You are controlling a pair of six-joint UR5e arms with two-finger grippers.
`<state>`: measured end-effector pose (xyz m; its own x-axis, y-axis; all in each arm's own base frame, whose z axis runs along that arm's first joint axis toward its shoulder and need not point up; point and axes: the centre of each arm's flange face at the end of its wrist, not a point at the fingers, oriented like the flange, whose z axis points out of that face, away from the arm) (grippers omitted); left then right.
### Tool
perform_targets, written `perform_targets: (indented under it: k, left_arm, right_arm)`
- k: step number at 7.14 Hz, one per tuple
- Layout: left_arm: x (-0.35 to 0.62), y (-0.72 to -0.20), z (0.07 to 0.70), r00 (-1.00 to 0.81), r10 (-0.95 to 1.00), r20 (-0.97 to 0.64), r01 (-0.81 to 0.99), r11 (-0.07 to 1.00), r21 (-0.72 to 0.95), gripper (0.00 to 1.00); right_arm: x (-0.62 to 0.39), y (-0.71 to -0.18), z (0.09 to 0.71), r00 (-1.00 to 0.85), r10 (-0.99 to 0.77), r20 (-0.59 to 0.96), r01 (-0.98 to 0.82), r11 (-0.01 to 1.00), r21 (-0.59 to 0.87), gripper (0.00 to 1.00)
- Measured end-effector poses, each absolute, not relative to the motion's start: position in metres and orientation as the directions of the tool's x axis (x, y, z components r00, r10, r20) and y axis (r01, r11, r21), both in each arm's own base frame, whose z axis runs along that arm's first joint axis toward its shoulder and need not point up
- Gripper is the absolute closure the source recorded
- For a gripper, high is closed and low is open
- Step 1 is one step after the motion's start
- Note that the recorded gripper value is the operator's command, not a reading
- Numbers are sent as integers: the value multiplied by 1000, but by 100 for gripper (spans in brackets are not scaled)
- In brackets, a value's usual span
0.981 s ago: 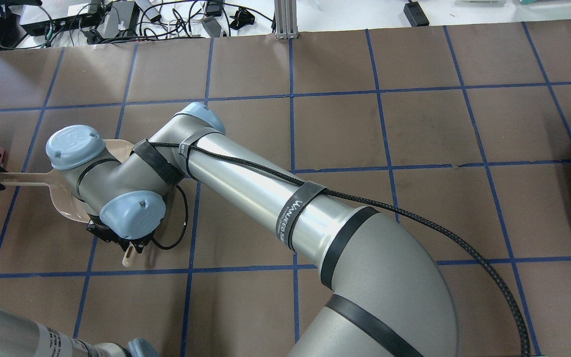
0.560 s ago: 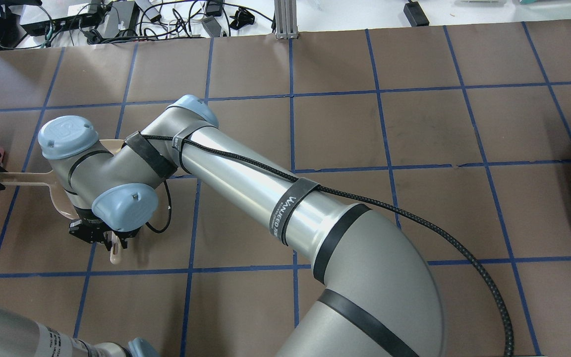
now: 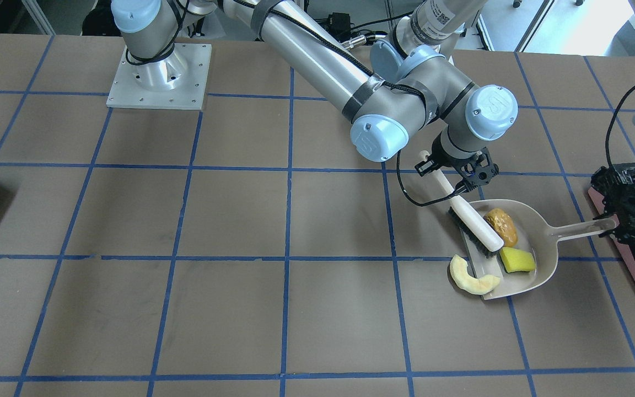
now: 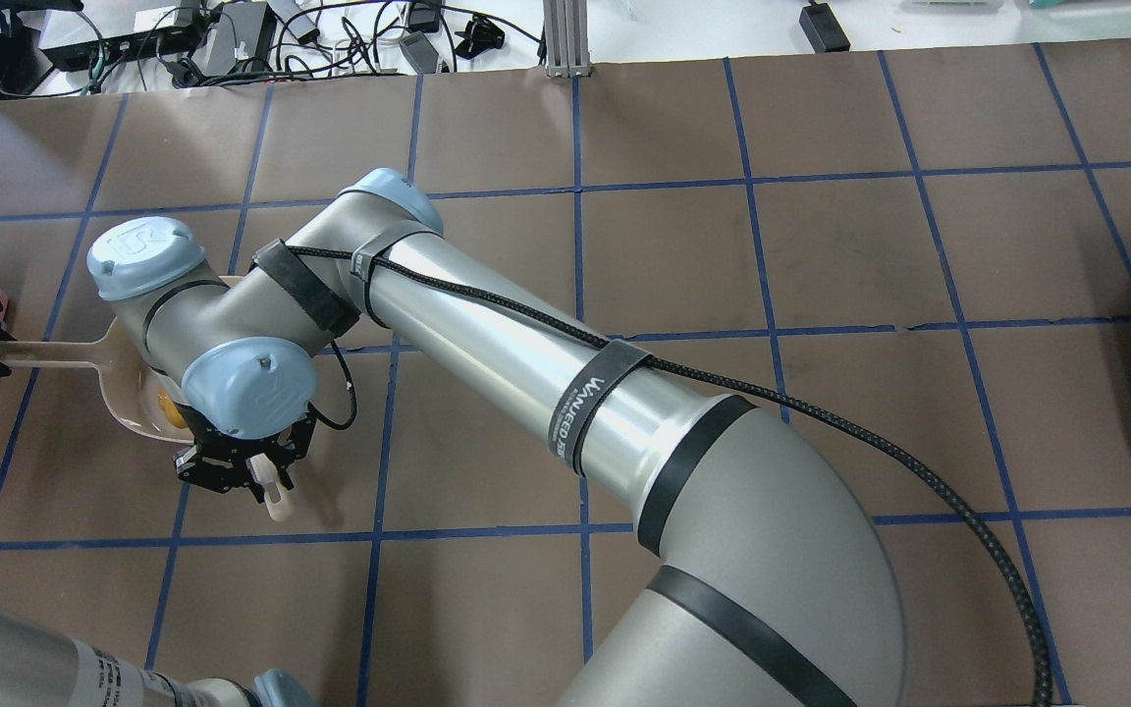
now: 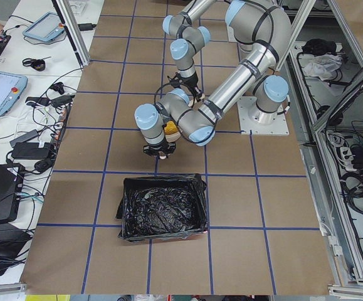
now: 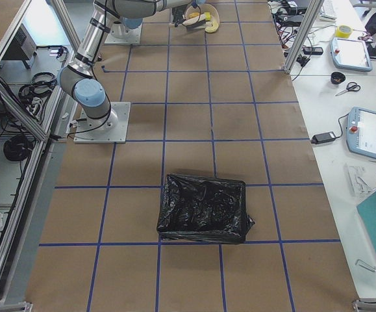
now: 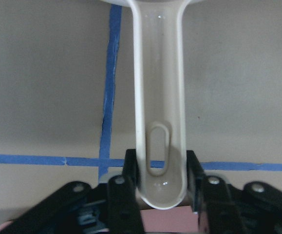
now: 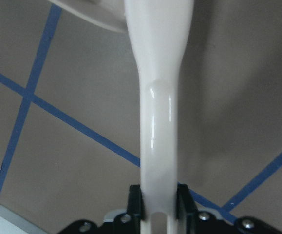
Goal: Sweep and dump trash in nearest bin
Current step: 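Sweep the trash into the dustpan with the brush in the right gripper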
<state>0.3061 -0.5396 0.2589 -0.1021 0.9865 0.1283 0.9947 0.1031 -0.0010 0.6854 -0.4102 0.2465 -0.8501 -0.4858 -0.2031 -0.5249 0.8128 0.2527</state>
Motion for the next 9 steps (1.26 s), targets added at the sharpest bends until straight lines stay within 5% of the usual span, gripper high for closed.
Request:
perform_targets:
  k: [3,6,9]
  left_arm:
    - [306,-540,259,-103,986,128,995,104,-1,100]
    - [303,-541,258,-99,987,130,995,100,-2,100]
    - [302,-541,258,-97,986,132,995,98,-2,100]
  right_arm:
    - [632,-449,306,-945,-253,-209,-308,903,299,100]
    - [589,-496,286,-981,28,-190,-45,929,368,100]
    - [604,-516,252,-969,20,-244,-59,948,311,100]
